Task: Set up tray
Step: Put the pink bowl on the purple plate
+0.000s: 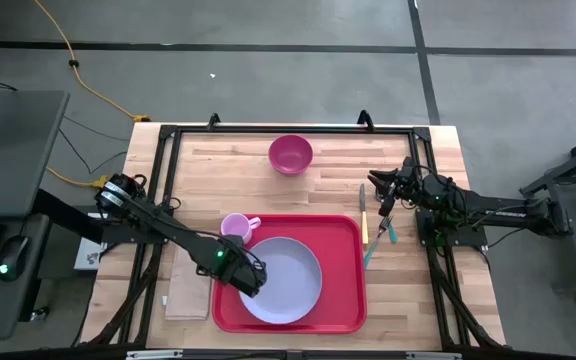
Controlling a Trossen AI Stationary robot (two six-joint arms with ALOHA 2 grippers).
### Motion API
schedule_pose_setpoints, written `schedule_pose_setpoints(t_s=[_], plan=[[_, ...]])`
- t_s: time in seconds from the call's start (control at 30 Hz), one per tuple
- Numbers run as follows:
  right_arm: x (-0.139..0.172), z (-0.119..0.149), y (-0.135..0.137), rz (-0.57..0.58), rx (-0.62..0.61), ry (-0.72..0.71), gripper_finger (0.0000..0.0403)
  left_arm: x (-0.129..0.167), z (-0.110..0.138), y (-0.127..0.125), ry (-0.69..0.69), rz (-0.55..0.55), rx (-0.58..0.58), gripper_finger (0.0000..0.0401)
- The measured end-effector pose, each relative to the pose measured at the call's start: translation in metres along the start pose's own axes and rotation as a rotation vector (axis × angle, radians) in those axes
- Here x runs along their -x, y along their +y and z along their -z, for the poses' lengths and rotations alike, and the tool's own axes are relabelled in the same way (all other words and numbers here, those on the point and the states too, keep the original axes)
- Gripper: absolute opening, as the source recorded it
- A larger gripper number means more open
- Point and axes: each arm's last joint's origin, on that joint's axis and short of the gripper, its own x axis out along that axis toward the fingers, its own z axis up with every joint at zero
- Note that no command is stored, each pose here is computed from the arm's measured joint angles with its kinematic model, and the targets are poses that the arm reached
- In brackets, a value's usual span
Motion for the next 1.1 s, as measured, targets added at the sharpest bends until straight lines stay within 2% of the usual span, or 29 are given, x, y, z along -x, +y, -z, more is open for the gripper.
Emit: schedule_pose_setpoints(t_s=[0.4, 0.7, 0.87, 1.1], plan=[[0.0, 0.0, 0.0, 0.0, 0.0, 0.0, 0.0057, 0.0, 0.0, 0.0, -0.009, 0.007, 0.003, 0.0085], [0.0, 0.0, 0.0, 0.0, 0.0, 0.0, 0.0057, 0.022, -0.001, -0.009, -0.062, 0.056, -0.005, 0.0086], [0.0, 0.0, 0.0, -0.002, -0.001, 0.0, 0.0057, 0.037, -0.004, -0.007, -0.094, 0.004, -0.019, 0.0086], [0.0, 0.0, 0.0, -0.007, -0.001, 0.001, 0.0057, 0.057, -0.008, -0.003, -0.127, -0.063, -0.096, 0.0086]])
